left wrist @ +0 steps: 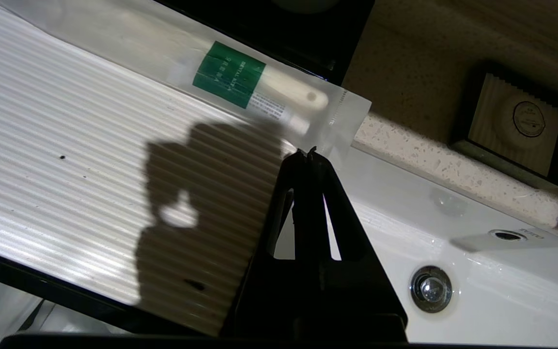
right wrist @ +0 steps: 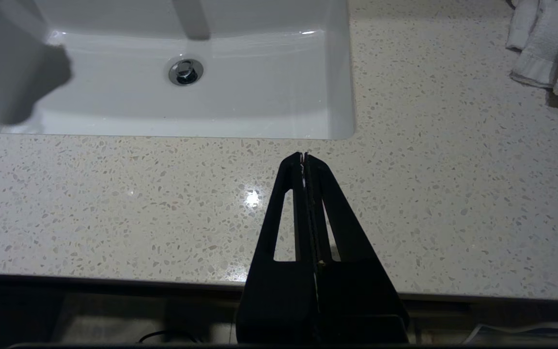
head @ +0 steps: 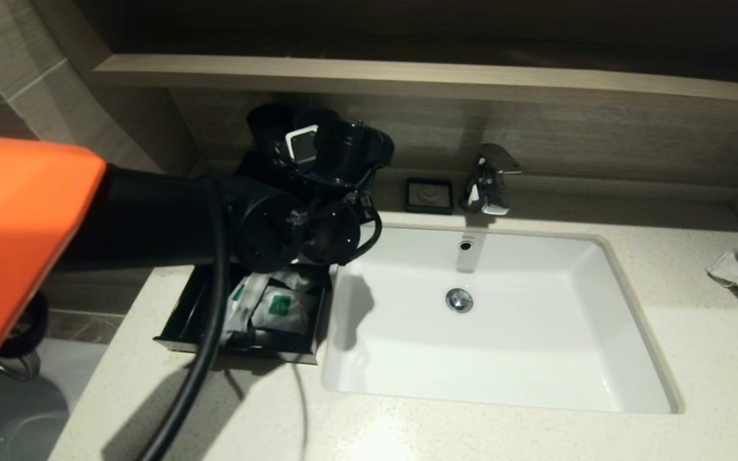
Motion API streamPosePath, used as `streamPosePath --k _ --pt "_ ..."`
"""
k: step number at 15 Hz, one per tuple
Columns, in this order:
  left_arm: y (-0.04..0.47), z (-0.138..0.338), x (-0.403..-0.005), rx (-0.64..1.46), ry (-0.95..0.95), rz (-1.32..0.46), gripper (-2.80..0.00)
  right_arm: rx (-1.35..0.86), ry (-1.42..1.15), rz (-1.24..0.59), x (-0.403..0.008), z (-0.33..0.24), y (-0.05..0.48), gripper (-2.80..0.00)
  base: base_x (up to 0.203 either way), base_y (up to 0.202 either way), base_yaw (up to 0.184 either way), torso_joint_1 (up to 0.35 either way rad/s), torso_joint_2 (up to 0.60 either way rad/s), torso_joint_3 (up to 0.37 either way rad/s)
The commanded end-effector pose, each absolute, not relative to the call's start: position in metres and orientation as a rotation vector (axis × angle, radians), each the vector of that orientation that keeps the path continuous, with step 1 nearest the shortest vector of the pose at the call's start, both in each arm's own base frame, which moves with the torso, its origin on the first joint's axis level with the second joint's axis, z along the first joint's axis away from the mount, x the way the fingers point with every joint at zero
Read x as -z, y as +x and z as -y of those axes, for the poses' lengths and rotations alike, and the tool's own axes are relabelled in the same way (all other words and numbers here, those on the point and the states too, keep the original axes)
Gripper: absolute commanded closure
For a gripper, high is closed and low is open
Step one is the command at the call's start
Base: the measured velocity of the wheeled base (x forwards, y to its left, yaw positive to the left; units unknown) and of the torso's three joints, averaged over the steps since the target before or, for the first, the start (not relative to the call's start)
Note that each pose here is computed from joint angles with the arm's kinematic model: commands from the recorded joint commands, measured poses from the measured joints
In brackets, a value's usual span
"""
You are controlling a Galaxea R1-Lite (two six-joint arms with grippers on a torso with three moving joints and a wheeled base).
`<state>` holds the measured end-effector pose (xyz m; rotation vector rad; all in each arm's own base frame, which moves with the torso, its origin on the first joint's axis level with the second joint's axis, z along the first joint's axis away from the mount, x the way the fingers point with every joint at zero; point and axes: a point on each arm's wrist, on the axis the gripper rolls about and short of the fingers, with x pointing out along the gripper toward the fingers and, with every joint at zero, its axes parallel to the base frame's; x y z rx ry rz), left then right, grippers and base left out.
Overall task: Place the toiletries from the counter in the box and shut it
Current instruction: Pick up the bathroom toiletry
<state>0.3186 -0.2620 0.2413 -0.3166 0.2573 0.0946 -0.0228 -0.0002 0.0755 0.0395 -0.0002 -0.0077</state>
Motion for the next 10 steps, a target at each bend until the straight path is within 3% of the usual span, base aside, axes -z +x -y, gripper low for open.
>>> streamPosePath --k 1,10 --pt "0.3222 0.2651 -0.2348 -0.107 -0.313 -0.258 0.00 0.008 0.040 -0.001 -0.0755 0.0002 -0.0227 0.00 0.000 0.000 0.000 0.000 0.00 0.000" --pt "0.3310 0.2708 -0.2336 -0.163 -0.317 -0.221 0.00 0.008 0.040 -0.001 -0.0755 0.0002 -0.0227 0.00 0.000 0.000 0.000 0.000 0.00 0.000"
